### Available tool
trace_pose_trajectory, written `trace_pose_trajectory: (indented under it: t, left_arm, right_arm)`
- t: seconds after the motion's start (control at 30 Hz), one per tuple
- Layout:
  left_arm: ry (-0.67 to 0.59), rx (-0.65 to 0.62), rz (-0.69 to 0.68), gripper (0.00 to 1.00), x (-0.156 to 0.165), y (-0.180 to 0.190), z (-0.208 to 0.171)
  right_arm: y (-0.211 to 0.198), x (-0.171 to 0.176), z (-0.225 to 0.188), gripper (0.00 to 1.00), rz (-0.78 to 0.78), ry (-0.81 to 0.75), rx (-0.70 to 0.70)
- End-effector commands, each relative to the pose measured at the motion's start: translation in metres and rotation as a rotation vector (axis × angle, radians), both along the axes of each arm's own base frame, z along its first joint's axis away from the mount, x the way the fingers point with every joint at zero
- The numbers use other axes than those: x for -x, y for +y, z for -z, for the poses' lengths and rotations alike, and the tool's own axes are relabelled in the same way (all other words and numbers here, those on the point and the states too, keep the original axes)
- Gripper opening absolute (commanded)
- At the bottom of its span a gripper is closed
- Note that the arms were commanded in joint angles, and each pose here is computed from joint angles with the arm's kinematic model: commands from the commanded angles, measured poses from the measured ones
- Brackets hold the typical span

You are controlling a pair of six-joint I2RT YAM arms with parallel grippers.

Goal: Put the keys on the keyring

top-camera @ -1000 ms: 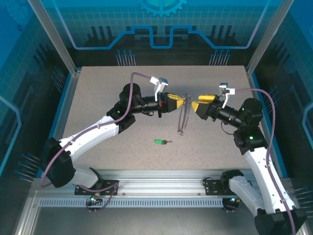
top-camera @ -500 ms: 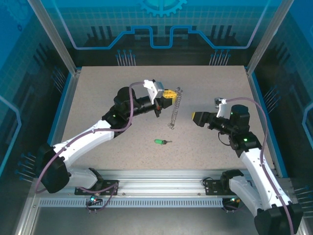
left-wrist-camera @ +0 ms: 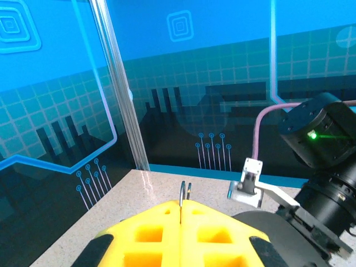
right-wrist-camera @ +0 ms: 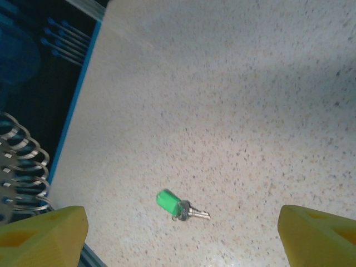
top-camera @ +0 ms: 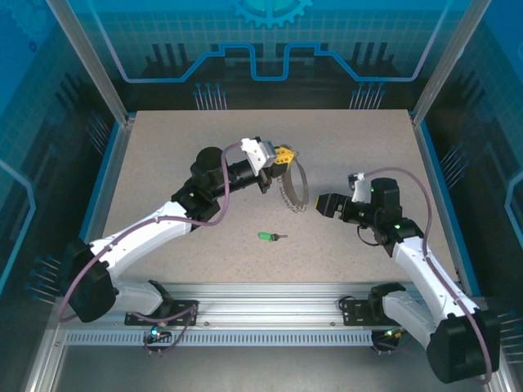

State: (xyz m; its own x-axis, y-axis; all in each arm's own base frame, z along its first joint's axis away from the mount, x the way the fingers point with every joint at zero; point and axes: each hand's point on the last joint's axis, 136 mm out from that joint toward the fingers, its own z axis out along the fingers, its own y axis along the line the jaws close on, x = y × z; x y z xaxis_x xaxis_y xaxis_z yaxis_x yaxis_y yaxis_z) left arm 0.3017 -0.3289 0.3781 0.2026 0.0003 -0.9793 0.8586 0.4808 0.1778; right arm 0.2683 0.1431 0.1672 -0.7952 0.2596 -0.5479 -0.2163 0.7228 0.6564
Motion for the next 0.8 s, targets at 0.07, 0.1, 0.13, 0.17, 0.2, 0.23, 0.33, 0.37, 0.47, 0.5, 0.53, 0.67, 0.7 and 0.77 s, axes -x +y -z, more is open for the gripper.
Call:
trace_pose_trajectory:
  t: [0.07, 0.1, 0.13, 0.17, 0.2, 0.23, 0.33, 0.37, 0.47, 0.5, 0.53, 0.67, 0.7, 0.77]
  left_arm:
    - [-0.055, 0.062, -0.025, 0.00, 0.004, 0.005, -0.023]
    - [-0.048, 0.065, -0.029, 0.00, 0.004, 0.006, -0.023]
    - [-0.037, 0.065, -0.036, 0.00, 0.003, 0.007, -0.020]
    - [-0.028, 0.065, -0.048, 0.00, 0.001, 0.009, -0.019]
    - [-0.019, 0.064, -0.062, 0.00, 0.000, 0.011, -0.017]
    - [-0.010, 0.063, -0.081, 0.00, -0.001, 0.014, -0.014]
    - [0.019, 0.068, -0.132, 0.00, -0.005, 0.025, -0.006]
    - [0.029, 0.071, -0.148, 0.00, -0.006, 0.029, -0.004]
    - [0.057, 0.071, -0.205, 0.00, -0.006, 0.047, 0.001]
    - [0.062, 0.071, -0.219, 0.00, -0.005, 0.052, 0.002]
    - [0.066, 0.071, -0.234, 0.00, -0.003, 0.058, 0.002]
    - [0.081, 0.079, -0.291, 0.00, 0.004, 0.081, 0.003]
    - [0.086, 0.081, -0.306, 0.00, 0.005, 0.087, 0.002]
    - [0.097, 0.079, -0.330, 0.00, 0.009, 0.097, 0.003]
  right_arm:
    - [0.019, 0.016, 0.014, 0.88, -0.095, 0.056, 0.174]
    - [0.023, 0.021, 0.019, 0.86, -0.117, 0.071, 0.200]
    - [0.028, 0.024, 0.024, 0.85, -0.134, 0.085, 0.224]
    - [0.033, 0.028, 0.027, 0.85, -0.154, 0.092, 0.241]
    - [0.037, 0.031, 0.031, 0.83, -0.168, 0.100, 0.263]
    - [0.039, 0.033, 0.036, 0.82, -0.167, 0.109, 0.287]
    - [0.046, 0.037, 0.053, 0.80, -0.171, 0.135, 0.309]
    - [0.048, 0.039, 0.059, 0.79, -0.172, 0.144, 0.314]
    - [0.056, 0.045, 0.069, 0.78, -0.182, 0.151, 0.317]
    - [0.059, 0.046, 0.072, 0.77, -0.185, 0.151, 0.319]
    - [0.062, 0.048, 0.075, 0.76, -0.196, 0.150, 0.327]
    - [0.075, 0.050, 0.087, 0.74, -0.225, 0.155, 0.380]
    - [0.078, 0.050, 0.090, 0.74, -0.233, 0.158, 0.393]
    - [0.087, 0.049, 0.096, 0.73, -0.250, 0.163, 0.433]
